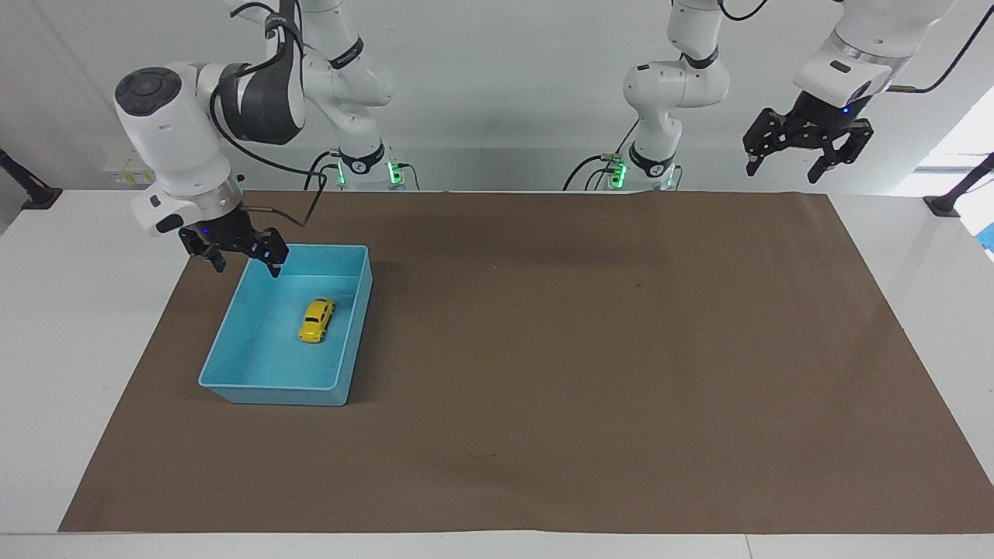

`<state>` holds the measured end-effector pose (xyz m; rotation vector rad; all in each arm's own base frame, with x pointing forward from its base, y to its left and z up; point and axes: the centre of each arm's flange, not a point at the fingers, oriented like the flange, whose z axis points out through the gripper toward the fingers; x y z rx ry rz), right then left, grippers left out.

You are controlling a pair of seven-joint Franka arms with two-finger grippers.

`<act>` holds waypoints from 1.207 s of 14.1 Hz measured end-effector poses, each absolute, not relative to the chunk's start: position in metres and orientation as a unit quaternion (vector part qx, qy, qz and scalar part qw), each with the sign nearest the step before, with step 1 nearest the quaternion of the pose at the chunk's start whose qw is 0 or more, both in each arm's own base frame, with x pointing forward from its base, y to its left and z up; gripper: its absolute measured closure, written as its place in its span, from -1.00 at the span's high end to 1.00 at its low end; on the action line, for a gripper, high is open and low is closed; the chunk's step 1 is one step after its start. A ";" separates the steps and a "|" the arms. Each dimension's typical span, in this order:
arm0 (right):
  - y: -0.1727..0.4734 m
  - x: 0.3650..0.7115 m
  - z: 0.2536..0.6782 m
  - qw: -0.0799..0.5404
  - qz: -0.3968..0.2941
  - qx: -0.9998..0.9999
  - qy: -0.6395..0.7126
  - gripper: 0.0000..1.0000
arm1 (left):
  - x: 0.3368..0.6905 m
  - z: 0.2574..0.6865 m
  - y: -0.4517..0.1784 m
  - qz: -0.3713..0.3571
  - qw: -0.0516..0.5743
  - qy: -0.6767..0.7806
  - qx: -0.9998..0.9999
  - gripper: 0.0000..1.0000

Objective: Wind up and store yellow beetle car

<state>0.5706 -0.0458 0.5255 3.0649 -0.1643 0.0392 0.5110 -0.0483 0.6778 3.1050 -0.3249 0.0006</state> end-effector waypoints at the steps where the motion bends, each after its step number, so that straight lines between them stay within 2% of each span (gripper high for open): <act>1: -0.044 0.567 0.534 0.036 0.012 0.998 -0.059 1.00 | 0.511 0.678 -0.048 0.000 0.010 -0.104 0.995 1.00; 11: -0.034 0.544 0.616 0.012 -0.019 0.997 -0.075 1.00 | 0.511 0.678 -0.048 0.000 0.010 -0.104 0.995 1.00; 17: -0.034 0.545 0.618 0.011 -0.023 0.997 -0.075 1.00 | 0.511 0.678 -0.048 0.000 0.010 -0.104 0.995 1.00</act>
